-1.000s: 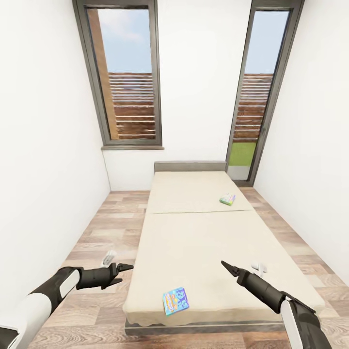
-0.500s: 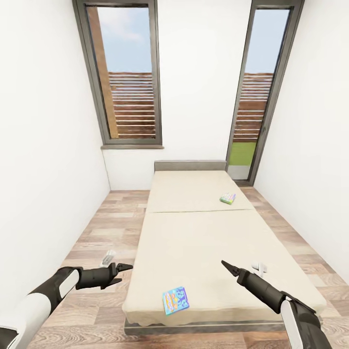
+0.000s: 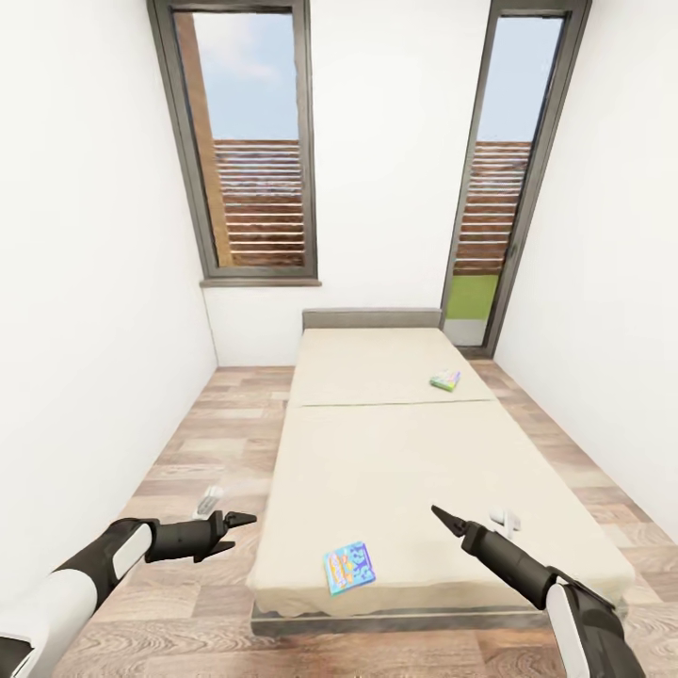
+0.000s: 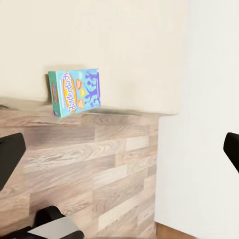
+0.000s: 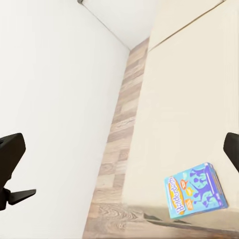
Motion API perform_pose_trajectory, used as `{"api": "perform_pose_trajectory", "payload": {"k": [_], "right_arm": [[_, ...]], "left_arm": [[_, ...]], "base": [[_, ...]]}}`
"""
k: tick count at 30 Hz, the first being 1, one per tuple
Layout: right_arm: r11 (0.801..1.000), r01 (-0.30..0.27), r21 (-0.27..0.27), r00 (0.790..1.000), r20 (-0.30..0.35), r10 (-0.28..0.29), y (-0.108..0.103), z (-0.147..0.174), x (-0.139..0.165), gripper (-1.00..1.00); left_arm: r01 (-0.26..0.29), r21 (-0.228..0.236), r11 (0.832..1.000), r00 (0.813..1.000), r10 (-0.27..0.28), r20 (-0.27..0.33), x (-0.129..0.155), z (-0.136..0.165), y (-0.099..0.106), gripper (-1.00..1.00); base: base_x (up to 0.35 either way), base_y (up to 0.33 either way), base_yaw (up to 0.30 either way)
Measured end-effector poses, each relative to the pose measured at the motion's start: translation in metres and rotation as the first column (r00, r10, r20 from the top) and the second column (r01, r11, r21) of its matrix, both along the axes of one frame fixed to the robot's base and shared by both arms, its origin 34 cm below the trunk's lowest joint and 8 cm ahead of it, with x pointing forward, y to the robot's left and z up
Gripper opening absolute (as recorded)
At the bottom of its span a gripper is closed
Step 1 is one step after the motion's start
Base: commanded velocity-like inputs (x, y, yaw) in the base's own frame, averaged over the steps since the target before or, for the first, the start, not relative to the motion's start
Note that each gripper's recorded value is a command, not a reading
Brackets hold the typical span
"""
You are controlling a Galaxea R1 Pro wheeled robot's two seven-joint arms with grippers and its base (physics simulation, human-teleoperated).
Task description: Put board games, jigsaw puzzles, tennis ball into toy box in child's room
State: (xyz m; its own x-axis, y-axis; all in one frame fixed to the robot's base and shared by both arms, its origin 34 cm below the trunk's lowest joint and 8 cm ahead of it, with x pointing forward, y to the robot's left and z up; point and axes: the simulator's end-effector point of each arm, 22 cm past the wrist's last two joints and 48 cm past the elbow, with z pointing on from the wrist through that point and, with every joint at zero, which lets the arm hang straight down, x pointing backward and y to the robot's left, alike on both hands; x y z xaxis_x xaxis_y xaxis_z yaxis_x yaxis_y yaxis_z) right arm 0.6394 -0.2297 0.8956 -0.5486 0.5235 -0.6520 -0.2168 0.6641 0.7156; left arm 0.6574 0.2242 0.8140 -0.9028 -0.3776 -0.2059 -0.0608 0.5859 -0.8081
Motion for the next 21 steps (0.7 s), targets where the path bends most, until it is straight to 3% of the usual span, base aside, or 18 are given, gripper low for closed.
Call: {"api": "perform_pose_trajectory", "payload": {"k": [7,15,20,21], "right_arm": [[1.000,-0.003,0.028,0.998,-0.063,0.005,0.004,-0.031,-0.007,1.00],[0.986,0.004,0.167,0.968,-0.250,0.038,0.022,-0.092,-0.028,1.00],[0.956,0.070,0.286,0.951,-0.309,0.022,0.025,-0.111,-0.029,1.00],[0.929,0.117,0.350,0.944,-0.330,0.006,0.026,-0.117,-0.030,1.00]], "left_arm": [[-0.002,0.002,1.000,1.000,0.002,-0.002,0.001,-0.009,0.002,1.00],[-0.003,0.001,1.000,1.000,0.003,-0.001,0.002,-0.019,0.003,1.00],[-0.003,0.001,1.000,1.000,0.003,-0.001,0.003,-0.026,0.003,1.00],[-0.003,0.001,1.000,1.000,0.003,-0.001,0.003,-0.027,0.003,1.00]], "base": [[-0.146,0.116,0.000],[-0.030,0.024,0.000],[-0.006,0.005,0.000],[-0.002,0.002,0.000]]}}
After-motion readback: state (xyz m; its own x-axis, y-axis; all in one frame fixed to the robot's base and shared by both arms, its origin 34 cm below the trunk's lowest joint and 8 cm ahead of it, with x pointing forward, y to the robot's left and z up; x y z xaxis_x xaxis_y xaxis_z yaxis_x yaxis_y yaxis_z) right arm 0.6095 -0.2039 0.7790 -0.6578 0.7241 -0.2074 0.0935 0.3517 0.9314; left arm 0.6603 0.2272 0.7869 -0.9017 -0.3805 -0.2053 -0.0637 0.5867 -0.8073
